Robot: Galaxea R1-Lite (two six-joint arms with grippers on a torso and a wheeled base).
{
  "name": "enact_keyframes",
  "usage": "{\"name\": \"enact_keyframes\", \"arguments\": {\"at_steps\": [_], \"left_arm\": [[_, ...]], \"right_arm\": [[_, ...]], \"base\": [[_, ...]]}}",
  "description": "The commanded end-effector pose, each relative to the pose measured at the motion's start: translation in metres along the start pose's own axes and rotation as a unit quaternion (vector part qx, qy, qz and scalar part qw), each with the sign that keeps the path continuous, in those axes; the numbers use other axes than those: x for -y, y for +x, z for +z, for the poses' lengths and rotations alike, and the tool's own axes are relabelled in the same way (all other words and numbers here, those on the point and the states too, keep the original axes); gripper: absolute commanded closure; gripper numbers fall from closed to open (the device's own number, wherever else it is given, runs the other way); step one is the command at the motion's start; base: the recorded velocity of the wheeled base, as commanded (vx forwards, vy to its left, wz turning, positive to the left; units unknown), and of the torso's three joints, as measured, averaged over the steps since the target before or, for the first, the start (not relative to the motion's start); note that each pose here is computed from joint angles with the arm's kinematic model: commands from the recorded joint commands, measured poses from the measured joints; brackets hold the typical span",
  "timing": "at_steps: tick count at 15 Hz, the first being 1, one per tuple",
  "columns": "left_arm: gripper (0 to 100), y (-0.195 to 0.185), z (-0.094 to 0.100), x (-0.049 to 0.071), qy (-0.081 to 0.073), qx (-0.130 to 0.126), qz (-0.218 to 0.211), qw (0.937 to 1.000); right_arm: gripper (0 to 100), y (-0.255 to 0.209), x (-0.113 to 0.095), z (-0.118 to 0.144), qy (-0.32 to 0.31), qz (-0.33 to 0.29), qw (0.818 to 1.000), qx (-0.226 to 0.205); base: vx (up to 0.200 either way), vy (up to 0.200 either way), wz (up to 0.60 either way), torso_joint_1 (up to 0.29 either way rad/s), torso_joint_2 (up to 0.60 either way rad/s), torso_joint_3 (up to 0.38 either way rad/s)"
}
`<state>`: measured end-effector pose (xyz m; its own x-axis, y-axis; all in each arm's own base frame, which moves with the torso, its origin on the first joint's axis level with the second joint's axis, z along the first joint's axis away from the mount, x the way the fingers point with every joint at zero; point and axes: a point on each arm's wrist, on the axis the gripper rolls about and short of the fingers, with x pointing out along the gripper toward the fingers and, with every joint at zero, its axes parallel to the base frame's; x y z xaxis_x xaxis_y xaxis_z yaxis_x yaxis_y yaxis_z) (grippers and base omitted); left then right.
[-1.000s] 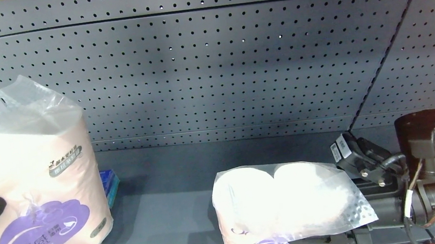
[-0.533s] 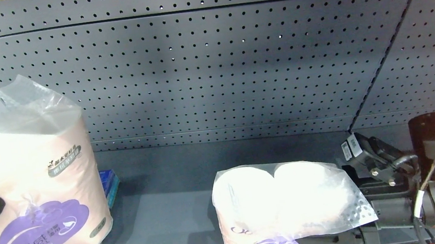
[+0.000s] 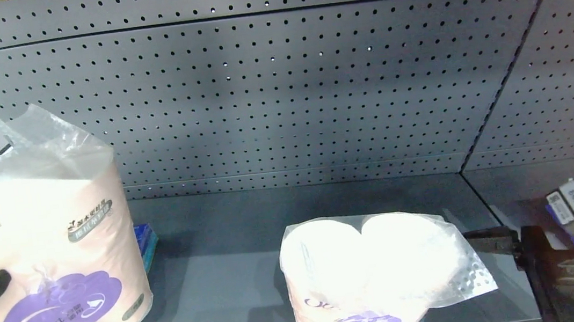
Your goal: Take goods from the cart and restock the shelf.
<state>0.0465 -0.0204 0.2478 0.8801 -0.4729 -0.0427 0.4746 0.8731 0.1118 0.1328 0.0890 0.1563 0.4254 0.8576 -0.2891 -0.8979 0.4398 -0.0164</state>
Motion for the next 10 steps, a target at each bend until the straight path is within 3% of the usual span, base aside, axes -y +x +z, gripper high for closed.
{"name": "enact_keyframes", "arguments": {"at_steps": [1, 10], "left_arm": [[100, 0.001, -0.004, 0.0, -0.001, -0.008, 0.001, 1.0], [100, 0.006, -0.008, 0.0, -0.002, -0.02, -0.001, 0.9998]], "right_arm": [[0, -0.021, -0.011, 0.002, -0.01, -0.012, 0.999, 0.031], [0, -0.067, -0.042, -0.028, 0.004, -0.09, 0.993, 0.077]], "base": [[0.0, 0.0, 0.0, 0.0, 0.0, 0.0], [0.0, 0.0, 0.0, 0.0, 0.0, 0.0]]}}
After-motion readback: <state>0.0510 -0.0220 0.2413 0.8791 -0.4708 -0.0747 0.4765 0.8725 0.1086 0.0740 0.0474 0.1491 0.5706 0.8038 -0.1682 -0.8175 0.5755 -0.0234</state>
